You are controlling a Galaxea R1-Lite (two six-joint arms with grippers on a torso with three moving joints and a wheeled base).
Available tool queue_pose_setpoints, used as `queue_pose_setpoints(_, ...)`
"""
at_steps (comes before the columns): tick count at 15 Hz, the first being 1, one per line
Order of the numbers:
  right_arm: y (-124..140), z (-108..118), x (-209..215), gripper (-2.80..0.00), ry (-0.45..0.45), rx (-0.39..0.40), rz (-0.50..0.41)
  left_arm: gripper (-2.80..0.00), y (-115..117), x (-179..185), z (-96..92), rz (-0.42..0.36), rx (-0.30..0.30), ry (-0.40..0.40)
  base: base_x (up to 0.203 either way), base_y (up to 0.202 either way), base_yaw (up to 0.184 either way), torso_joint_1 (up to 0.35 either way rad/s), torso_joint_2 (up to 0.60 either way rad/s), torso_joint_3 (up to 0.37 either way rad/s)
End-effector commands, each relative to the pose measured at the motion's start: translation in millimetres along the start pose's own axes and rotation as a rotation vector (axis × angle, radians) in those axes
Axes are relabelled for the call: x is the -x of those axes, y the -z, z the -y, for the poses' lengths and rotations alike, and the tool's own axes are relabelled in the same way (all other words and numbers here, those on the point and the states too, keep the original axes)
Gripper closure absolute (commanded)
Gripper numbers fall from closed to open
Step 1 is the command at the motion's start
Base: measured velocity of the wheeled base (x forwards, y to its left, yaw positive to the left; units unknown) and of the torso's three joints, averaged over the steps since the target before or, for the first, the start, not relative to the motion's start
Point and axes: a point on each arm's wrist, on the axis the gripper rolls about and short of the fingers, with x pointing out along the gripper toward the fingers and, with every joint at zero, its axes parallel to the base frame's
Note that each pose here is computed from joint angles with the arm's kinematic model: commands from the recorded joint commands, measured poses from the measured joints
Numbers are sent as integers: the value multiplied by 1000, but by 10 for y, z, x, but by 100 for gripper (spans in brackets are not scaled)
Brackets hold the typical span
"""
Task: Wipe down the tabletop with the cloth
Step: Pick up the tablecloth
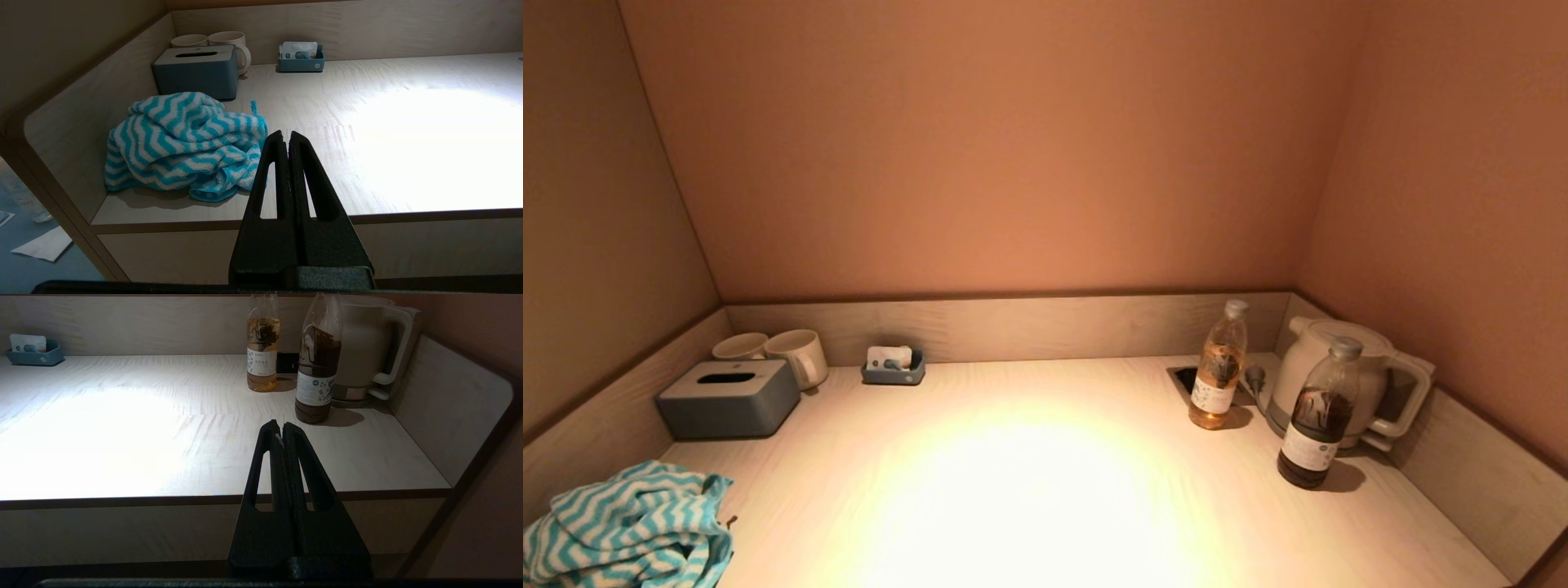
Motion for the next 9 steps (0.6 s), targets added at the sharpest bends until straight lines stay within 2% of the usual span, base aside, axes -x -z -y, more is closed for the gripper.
queue_pose_setpoints(1, 0, 0, -1, 0, -1, 1, -1, 0, -2, 0, 0, 2, 1, -1, 0, 0, 0, 0, 0, 0)
queue_pose_setpoints(4, 0, 0, -1, 0, -1, 0, -1, 0, -68, 17, -1, 30, 4, 0, 0, 0, 0, 0, 0, 0)
queue_pose_setpoints(7, 0, 0, -1, 0, -1, 1, -1, 0, -270, 100, -6, 72, 26, 1, 0, 0, 0, 0, 0, 0)
queue_pose_setpoints(9, 0, 0, -1, 0, -1, 1, -1, 0, -417, 178, -10, 52, 30, -1, 0, 0, 0, 0, 0, 0)
